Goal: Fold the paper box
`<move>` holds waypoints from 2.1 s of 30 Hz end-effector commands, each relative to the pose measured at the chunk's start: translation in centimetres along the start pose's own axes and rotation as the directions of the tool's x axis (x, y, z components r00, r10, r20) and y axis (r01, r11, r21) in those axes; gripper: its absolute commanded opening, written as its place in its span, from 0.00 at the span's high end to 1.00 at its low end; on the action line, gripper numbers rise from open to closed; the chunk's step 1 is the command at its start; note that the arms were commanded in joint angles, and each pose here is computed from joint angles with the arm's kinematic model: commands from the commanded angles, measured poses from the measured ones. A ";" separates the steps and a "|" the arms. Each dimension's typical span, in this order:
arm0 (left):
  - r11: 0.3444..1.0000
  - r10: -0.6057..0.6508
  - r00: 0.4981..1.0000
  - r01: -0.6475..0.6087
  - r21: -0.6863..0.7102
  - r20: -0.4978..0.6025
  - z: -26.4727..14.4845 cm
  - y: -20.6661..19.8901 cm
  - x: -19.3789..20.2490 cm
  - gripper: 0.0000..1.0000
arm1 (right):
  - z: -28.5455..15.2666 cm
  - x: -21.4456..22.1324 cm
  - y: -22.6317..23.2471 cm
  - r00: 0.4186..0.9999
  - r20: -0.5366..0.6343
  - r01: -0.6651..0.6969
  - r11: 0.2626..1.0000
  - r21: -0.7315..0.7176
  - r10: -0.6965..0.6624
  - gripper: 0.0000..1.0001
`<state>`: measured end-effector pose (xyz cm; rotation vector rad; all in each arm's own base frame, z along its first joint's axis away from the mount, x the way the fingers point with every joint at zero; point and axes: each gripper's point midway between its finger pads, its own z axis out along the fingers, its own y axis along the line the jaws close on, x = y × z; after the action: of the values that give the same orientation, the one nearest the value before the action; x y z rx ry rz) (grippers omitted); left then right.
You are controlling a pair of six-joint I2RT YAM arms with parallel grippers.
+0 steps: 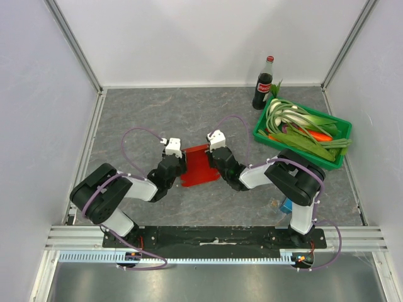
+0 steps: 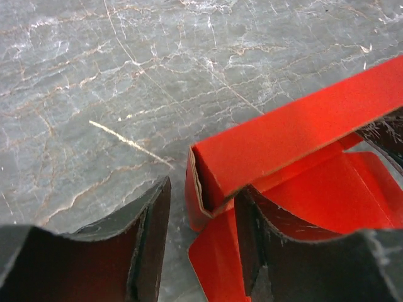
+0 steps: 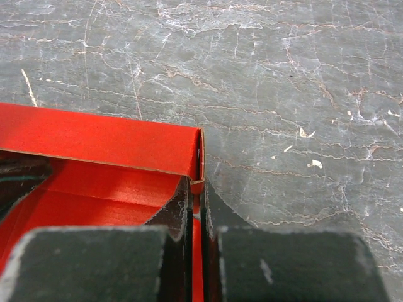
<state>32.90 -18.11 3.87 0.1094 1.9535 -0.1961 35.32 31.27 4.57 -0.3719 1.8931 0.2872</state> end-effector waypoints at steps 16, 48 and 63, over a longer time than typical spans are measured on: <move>0.964 -0.263 0.963 0.260 0.054 0.056 -5.8 1.7 -2.2 0.46 | 0.3 -0.8 0.3 1.000 0.013 -0.020 0.999 -0.032 0.021 1.00; 0.998 -0.056 0.996 0.058 -0.016 0.068 -0.5 0.8 -4.0 0.52 | 0.6 -0.8 0.9 1.000 0.015 0.003 0.998 -0.061 -0.002 1.00; 0.940 -0.112 0.993 0.113 -0.323 0.023 2.7 3.4 -2.6 0.98 | 0.7 -1.0 1.8 1.000 0.020 0.011 0.999 -0.046 -0.010 1.00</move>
<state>35.24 -16.88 4.40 -0.0280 1.9885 -0.0987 35.85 31.92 4.63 -0.4062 1.8893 0.3110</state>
